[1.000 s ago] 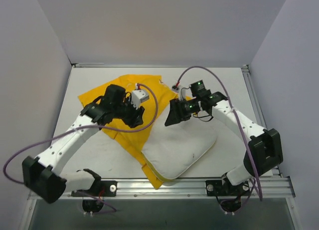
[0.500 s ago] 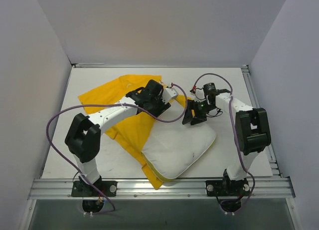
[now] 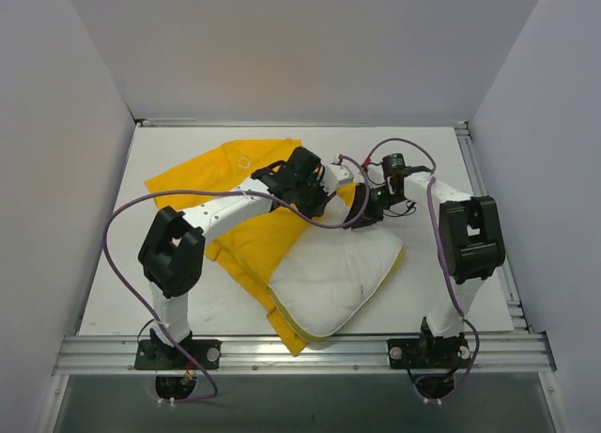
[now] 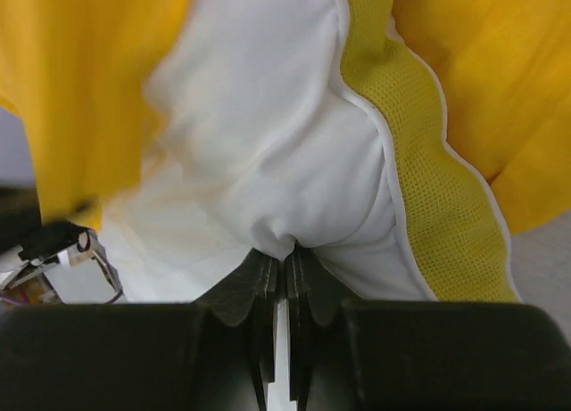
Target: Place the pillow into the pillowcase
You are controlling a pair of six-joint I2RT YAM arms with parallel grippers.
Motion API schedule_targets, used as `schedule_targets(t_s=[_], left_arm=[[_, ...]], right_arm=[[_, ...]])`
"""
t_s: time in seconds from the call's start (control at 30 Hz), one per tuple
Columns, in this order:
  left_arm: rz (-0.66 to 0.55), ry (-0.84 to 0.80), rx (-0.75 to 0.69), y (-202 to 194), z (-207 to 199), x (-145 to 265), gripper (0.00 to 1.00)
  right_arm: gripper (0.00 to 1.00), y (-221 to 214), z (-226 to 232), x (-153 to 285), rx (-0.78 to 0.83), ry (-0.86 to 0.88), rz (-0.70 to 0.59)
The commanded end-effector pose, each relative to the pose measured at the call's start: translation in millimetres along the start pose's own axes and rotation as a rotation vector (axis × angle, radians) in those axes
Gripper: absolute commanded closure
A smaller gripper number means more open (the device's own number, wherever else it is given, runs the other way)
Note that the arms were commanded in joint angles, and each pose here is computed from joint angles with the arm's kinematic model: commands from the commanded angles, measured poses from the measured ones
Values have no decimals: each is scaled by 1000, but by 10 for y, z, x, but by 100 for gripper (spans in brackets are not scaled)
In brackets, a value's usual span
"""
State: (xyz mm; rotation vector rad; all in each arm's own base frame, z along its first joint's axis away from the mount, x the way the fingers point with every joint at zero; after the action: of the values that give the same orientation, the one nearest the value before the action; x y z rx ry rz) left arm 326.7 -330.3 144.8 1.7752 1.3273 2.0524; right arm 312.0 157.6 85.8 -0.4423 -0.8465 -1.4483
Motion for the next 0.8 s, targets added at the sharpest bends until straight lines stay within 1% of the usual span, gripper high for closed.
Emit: schedule_targets(t_s=[0.0,0.07,0.1,0.13,0.17,0.2,0.27,0.3,0.37,0.4,0.5,0.53,0.57,0.6,0.63,0.67,0.7,0.73,0.77], left_arm=[[-238,-503,-19,683,-1249,564,100],[-271,-598,-13,733,-1457,703,100],[-250,-610,38,663,-1468,723,100],[-245,-608,58,632,-1434,717,100],[-235,-588,78,585,-1363,696,100],[-232,-547,107,539,-1179,676,100],[-197,-501,158,345,-946,620,100],[-193,-427,168,274,-717,590,100],[-160,-390,150,118,-548,575,100],[-157,-333,121,54,-370,568,100],[-108,-294,50,-120,-194,563,100],[-96,-289,36,-156,-148,574,96],[-78,-291,-17,-210,-133,602,88],[-83,-288,-54,-202,-131,662,79],[-89,-284,-91,-201,-127,716,62],[-91,-286,-166,-208,-127,783,54],[-120,-280,-222,-143,-151,930,48],[-120,-283,-252,-141,-173,1016,33],[-142,-284,-314,-96,-185,1087,27]], right_arm=[[100,267,288,28,21,110,-87],[100,285,348,50,13,127,-105],[100,248,344,51,1,129,-103],[100,244,381,88,9,137,-114],[100,234,386,110,0,141,-120],[100,206,393,124,-5,144,-121],[100,113,403,155,-17,149,-121],[100,72,416,155,-19,153,-118],[100,-58,435,155,-39,167,-106],[100,-103,455,140,-43,172,-99],[100,-281,501,63,-40,190,-85],[100,-366,596,6,-17,215,-50],[100,-427,637,-26,-6,224,-28],[97,-471,699,-37,26,237,-11],[89,-539,765,-9,44,246,18],[77,-484,830,73,73,267,8],[71,-450,828,152,79,272,-3],[65,-400,811,261,103,274,-24],[50,-226,651,457,73,268,-96]])
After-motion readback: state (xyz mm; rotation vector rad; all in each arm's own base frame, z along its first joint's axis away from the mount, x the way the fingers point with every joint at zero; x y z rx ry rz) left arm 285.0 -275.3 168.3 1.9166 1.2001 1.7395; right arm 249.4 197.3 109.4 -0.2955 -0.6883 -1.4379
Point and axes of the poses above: each gripper's point midway between its finger pads, its own x axis back along the fingers, its own z axis along the line the jaws close on, y = z × x, the point moved 4 cm from there along x, back along the fingers, and after that the axes turned 5 degrees about x, right-handed, at the moved point
